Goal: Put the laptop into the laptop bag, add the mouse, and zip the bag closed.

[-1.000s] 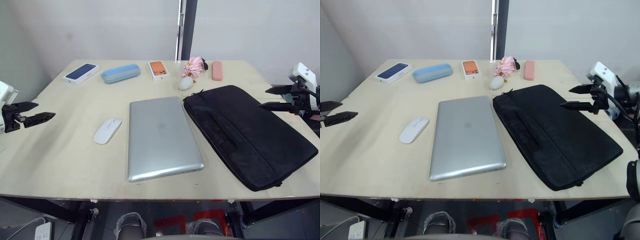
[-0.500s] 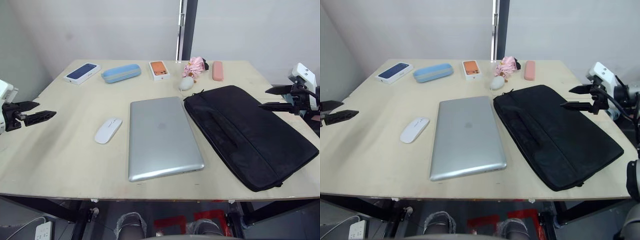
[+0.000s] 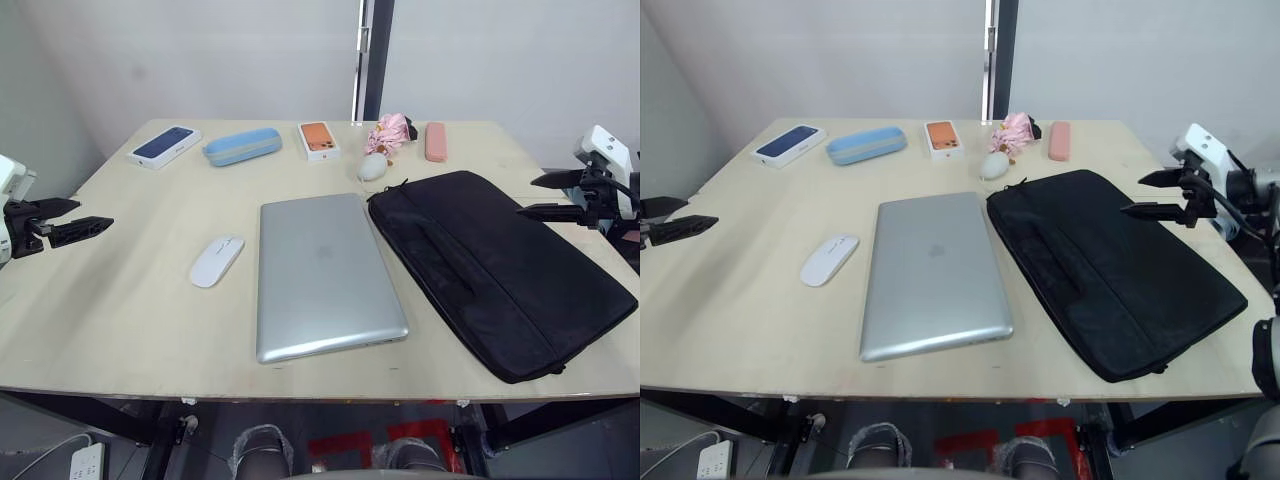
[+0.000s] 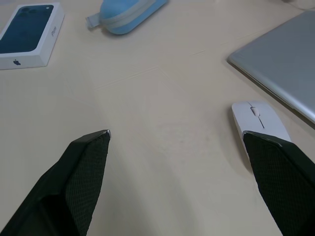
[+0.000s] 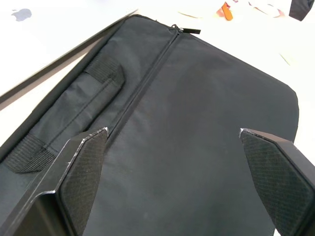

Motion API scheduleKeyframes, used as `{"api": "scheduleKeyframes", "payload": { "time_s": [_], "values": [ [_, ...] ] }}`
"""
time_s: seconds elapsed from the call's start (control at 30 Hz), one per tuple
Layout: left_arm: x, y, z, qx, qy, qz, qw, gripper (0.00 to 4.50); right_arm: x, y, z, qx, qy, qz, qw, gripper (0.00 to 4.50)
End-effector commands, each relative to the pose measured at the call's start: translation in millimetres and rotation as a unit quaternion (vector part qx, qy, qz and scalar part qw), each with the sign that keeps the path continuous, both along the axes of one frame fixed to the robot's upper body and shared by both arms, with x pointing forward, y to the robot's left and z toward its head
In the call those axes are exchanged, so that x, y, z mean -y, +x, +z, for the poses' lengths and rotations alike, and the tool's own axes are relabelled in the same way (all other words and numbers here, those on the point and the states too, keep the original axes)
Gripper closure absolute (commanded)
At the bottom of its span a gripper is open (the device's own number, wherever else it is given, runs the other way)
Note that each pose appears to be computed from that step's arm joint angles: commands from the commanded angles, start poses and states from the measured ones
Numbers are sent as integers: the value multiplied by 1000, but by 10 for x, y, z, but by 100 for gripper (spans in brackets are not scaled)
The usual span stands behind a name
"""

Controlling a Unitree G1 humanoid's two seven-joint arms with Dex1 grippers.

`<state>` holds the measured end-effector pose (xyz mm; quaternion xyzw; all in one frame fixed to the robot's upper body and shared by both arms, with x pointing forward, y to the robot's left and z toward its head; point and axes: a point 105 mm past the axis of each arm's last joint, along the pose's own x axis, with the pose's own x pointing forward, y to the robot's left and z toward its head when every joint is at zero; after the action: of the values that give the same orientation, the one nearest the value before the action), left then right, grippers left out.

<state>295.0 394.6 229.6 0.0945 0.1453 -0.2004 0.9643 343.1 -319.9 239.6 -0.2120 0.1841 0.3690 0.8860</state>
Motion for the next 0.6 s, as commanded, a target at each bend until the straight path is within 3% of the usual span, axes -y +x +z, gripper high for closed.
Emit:
{"api": "scheduleKeyframes", "payload": {
  "time_s": [0.03, 0.17, 0.23, 0.4, 0.43, 0.5, 0.53, 0.6],
  "values": [
    [2, -8, 140, 22, 4, -2, 1000, 0, 8, -1, 140, 26, -5, 3, 1000, 4],
    [69, 29, 237, 37, -47, -7, 998, 0, 4, 89, 174, 58, -11, -13, 998, 4],
    [244, 40, 283, 32, -102, -39, 993, 0, -40, 120, 160, 67, -14, -5, 998, 4],
    [618, 79, 302, 6, -224, -82, 971, 0, -251, 177, 115, 81, 5, 28, 996, 150],
    [676, 86, 300, -2, -246, -83, 966, 0, -286, 177, 99, 80, 7, 34, 996, 204],
    [803, 89, 214, -34, -258, -89, 961, 0, -385, 183, 54, 81, 11, 49, 995, 254],
    [856, 81, 176, -45, -257, -94, 961, 0, -425, 188, 36, 83, 13, 53, 995, 302],
    [1089, 78, -30, -124, -290, -106, 943, 0, -674, 213, -119, 70, 12, 77, 995, 378]
  ]
}}
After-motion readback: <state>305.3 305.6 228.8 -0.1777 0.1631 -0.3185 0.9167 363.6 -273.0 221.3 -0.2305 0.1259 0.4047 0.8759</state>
